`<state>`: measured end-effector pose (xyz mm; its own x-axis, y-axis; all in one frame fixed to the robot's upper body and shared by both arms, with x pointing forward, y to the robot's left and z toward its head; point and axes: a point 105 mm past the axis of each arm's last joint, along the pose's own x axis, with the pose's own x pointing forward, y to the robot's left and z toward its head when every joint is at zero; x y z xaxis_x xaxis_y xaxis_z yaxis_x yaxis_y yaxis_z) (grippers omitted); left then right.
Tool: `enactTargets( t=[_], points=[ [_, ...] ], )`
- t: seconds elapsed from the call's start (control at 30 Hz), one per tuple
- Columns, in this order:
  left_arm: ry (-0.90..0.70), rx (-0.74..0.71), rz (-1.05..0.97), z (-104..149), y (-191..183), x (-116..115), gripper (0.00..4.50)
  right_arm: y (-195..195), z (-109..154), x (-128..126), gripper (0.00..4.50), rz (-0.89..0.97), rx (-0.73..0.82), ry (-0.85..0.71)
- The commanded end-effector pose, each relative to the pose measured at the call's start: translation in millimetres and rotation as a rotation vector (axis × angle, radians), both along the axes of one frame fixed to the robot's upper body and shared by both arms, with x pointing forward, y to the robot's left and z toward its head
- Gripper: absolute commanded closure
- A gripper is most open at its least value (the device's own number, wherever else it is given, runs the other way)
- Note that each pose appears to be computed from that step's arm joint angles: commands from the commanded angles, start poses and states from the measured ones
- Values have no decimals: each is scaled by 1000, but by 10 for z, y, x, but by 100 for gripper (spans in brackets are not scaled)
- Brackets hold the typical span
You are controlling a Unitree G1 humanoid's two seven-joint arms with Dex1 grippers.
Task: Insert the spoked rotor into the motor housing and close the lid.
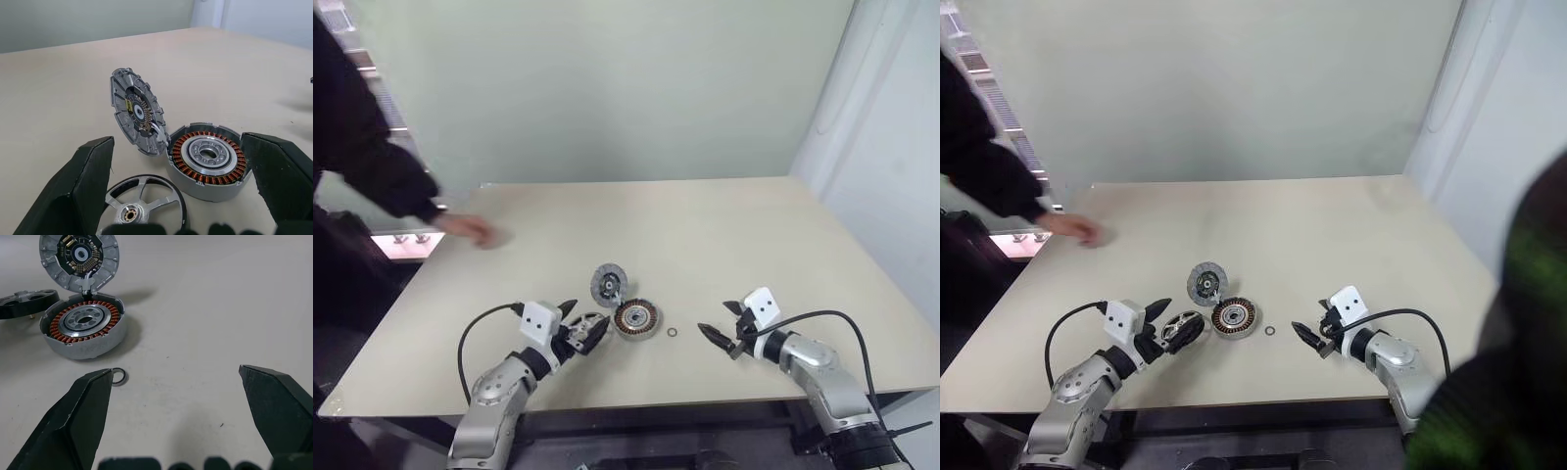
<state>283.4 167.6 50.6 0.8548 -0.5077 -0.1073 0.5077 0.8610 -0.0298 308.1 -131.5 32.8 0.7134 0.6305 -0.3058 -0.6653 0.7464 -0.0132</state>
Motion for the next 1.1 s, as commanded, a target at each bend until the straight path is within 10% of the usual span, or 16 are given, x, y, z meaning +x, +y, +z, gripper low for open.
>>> enactTargets(
  t=[0.03, 1.1],
  points=[
    [-67, -7, -16, 194, -30, 20, 3, -1, 189, 39, 0, -2, 16, -71],
    [64, -1, -169, 1, -279, -166, 3, 368, -16, 42, 0, 61, -44, 71]
  ],
)
